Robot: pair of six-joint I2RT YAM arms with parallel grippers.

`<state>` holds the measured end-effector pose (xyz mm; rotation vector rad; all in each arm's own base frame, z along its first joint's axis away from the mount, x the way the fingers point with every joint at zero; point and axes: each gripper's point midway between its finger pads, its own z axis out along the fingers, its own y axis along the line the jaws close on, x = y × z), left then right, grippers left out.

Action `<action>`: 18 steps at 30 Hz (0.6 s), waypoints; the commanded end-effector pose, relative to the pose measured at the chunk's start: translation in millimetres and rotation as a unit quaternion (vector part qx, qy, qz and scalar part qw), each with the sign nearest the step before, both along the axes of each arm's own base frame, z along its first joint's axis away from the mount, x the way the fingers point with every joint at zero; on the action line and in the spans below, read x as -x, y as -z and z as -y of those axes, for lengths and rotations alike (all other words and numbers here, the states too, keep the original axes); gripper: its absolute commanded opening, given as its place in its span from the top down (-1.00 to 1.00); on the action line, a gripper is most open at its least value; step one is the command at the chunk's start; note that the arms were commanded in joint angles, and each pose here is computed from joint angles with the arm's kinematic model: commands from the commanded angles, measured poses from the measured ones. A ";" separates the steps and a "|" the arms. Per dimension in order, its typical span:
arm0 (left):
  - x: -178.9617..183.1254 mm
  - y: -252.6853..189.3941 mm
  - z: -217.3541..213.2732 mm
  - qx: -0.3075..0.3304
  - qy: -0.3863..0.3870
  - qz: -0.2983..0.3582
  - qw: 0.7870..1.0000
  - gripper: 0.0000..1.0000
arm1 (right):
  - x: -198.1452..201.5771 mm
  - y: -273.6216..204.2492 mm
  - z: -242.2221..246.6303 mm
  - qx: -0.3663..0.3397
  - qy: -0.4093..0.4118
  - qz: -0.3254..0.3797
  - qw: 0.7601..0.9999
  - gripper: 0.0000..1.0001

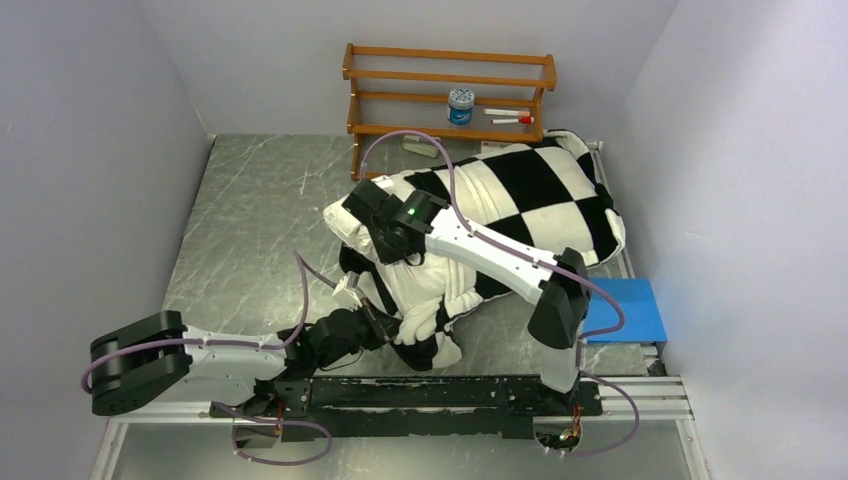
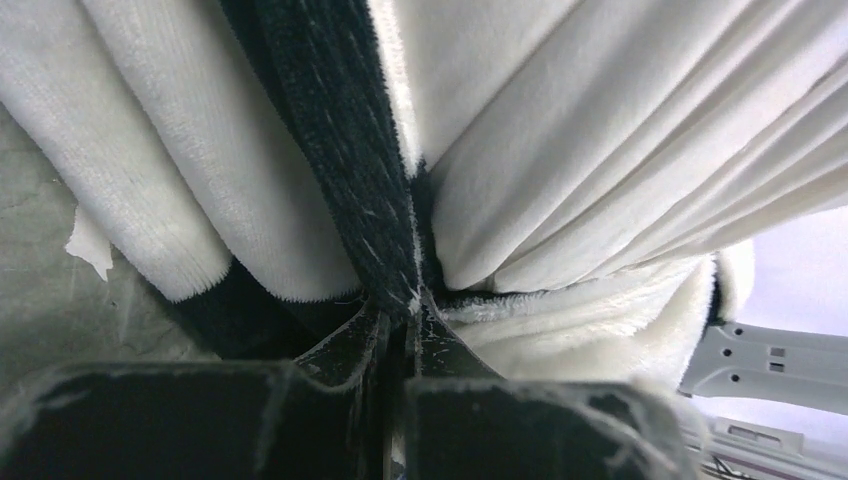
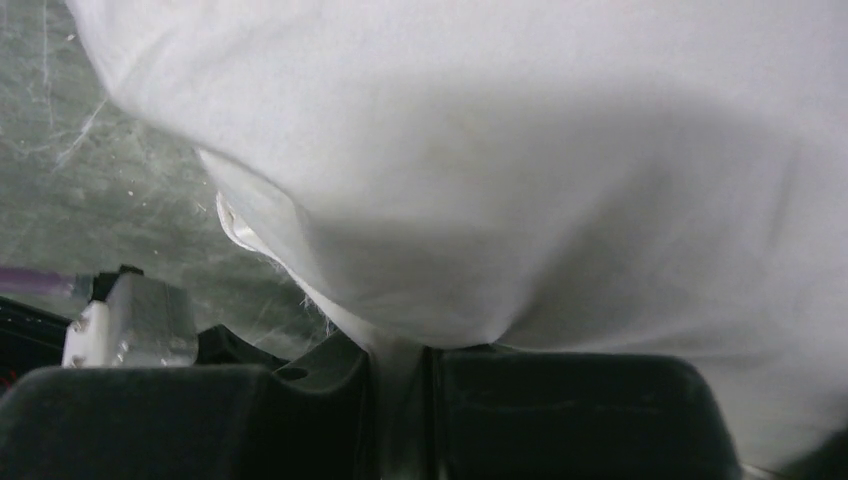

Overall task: Remove the pillowcase from the pillow
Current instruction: Remove the pillow from the pillowcase.

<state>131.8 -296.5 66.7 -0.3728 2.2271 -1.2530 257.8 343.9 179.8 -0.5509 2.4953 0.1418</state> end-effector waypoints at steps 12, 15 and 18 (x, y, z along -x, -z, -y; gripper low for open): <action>116.4 91.0 -49.3 -0.192 0.208 -0.107 0.953 0.90 | -145.1 -178.0 -57.2 -0.269 0.108 0.239 0.927 1.00; 112.2 89.8 -46.9 -0.206 0.202 -0.096 0.953 0.91 | -142.5 -178.8 -59.6 -0.283 0.105 0.230 0.925 1.00; 106.1 90.7 -45.9 -0.233 0.189 -0.094 0.949 0.90 | -139.4 -164.6 -60.0 -0.273 0.103 0.214 0.932 1.00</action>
